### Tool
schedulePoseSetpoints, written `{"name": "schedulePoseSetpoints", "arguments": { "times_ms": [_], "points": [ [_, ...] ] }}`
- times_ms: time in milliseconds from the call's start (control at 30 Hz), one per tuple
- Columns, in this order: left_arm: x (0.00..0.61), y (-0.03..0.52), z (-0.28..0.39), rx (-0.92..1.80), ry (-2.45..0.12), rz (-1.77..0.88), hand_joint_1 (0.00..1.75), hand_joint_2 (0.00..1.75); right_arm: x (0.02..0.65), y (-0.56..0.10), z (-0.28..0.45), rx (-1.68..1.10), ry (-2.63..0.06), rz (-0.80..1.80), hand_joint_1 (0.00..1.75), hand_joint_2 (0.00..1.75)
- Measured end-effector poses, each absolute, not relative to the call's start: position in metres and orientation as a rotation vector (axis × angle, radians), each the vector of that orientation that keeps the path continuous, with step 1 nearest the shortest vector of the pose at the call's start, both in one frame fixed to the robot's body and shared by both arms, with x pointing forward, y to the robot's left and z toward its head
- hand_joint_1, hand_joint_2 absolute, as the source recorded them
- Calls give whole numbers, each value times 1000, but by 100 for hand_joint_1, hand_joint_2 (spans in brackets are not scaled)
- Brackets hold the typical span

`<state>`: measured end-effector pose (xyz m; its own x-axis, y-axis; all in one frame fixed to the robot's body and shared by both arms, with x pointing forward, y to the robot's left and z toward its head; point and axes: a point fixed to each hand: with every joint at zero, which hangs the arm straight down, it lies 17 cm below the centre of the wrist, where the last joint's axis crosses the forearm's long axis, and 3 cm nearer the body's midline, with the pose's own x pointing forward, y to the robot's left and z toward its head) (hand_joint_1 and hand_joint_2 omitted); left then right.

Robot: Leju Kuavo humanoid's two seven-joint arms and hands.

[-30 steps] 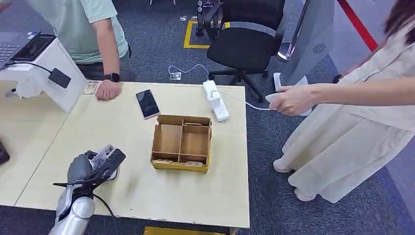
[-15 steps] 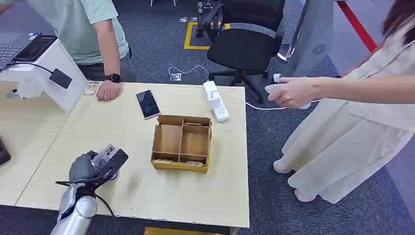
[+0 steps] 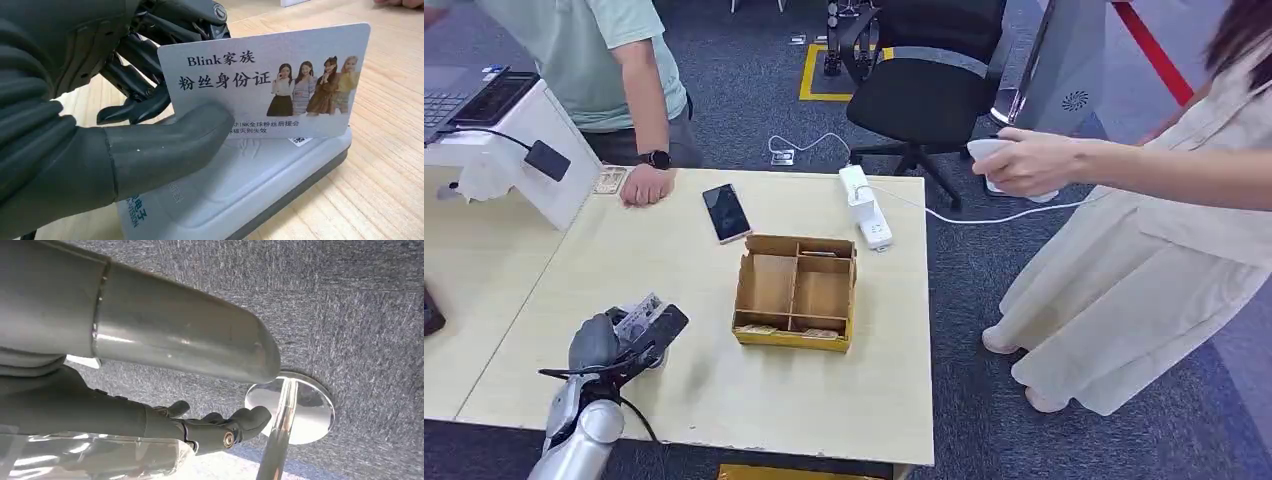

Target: Pass the card to the sensor for recognition and then transmit it.

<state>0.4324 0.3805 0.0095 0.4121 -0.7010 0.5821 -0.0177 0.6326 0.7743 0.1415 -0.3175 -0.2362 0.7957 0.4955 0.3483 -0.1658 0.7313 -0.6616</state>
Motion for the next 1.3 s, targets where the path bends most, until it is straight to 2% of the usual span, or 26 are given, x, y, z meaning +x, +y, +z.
{"name": "schedulePoseSetpoints", "arguments": {
  "times_ms": [267, 467, 800, 1300],
  "points": [
    [438, 374, 26, 799, -1162, -475, 175, 175, 142, -317, -236, -655, -546, 389, 0, 0],
    [446, 380, 86, 985, -1347, -402, 175, 175, 143, -316, -236, -653, -551, 397, 0, 0],
    [452, 376, 129, 1058, -1466, -348, 175, 175, 143, -315, -236, -653, -554, 402, 0, 0],
    [458, 378, 115, 988, -1395, -405, 175, 175, 142, -316, -236, -653, -550, 391, 0, 0]
  ]
}}
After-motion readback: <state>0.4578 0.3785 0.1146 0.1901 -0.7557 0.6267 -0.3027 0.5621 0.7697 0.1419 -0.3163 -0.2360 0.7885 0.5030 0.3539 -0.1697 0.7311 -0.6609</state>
